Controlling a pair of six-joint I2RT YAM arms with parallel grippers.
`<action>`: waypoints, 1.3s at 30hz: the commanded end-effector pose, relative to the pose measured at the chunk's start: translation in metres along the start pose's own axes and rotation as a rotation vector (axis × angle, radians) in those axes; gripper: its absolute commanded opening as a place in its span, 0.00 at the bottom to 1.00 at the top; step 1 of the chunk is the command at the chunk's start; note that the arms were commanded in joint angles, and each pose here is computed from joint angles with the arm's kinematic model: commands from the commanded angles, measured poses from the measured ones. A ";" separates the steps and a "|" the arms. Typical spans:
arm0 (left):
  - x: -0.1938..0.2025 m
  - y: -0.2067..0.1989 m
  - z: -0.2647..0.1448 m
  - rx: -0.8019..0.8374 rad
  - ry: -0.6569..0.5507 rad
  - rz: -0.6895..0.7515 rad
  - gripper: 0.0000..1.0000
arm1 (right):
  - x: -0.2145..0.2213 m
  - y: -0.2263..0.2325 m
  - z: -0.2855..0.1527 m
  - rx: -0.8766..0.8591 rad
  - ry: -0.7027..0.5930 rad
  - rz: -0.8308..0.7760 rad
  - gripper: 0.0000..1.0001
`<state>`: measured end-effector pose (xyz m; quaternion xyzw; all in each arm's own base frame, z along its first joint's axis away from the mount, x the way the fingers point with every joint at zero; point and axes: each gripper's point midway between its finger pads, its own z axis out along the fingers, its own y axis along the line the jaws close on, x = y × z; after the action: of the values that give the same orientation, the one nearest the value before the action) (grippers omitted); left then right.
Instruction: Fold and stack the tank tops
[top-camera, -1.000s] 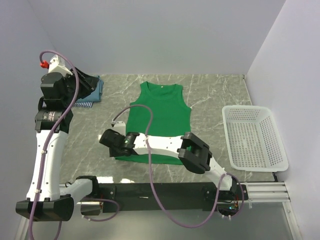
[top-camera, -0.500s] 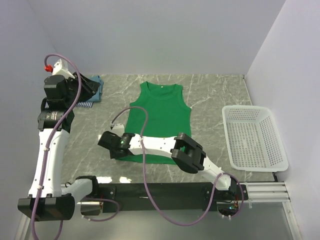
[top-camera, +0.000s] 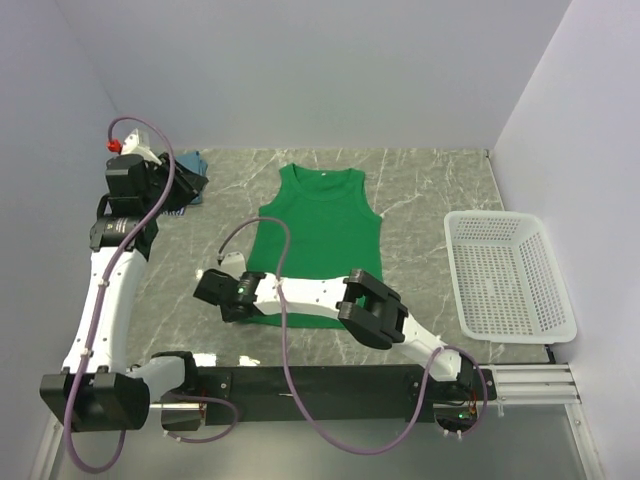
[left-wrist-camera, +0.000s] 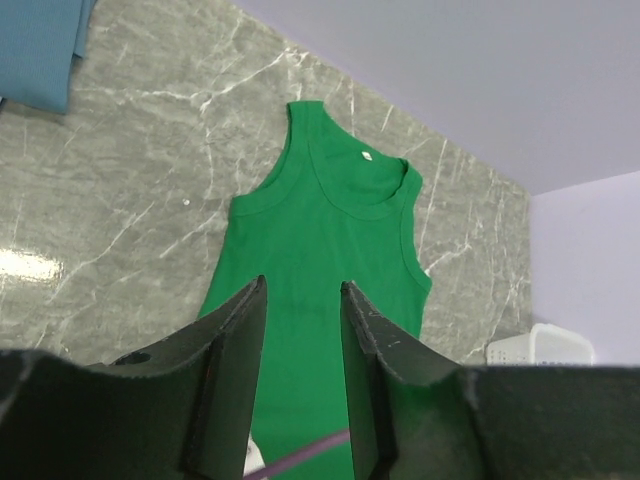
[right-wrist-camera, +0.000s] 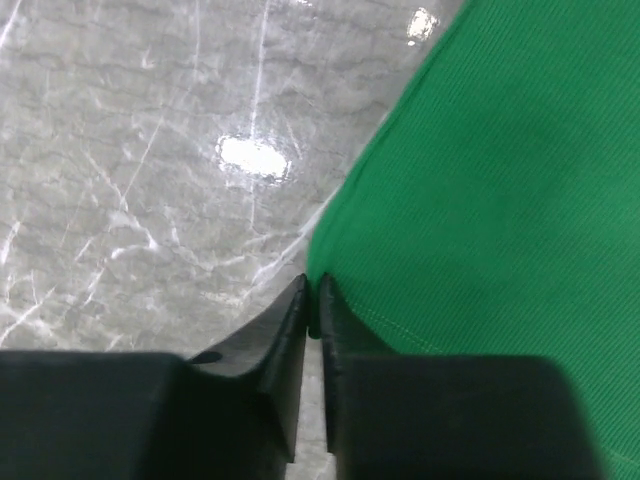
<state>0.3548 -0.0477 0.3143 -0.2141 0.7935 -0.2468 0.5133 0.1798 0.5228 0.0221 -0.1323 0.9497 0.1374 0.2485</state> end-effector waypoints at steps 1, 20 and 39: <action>-0.006 0.000 0.013 0.013 -0.015 0.006 0.41 | 0.036 -0.025 0.008 0.059 0.071 -0.052 0.09; 0.178 0.055 0.116 -0.112 0.348 -0.136 0.42 | 0.102 -0.130 -0.104 -0.109 0.117 0.017 0.00; 0.244 0.085 0.136 -0.211 0.451 -0.086 0.37 | 0.089 -0.102 -0.120 -0.169 0.092 0.016 0.00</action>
<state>0.3740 -0.1451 0.0462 -0.2413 0.9015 -0.2261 0.2794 0.0845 0.3540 0.0350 -0.1550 0.9542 0.1831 0.1788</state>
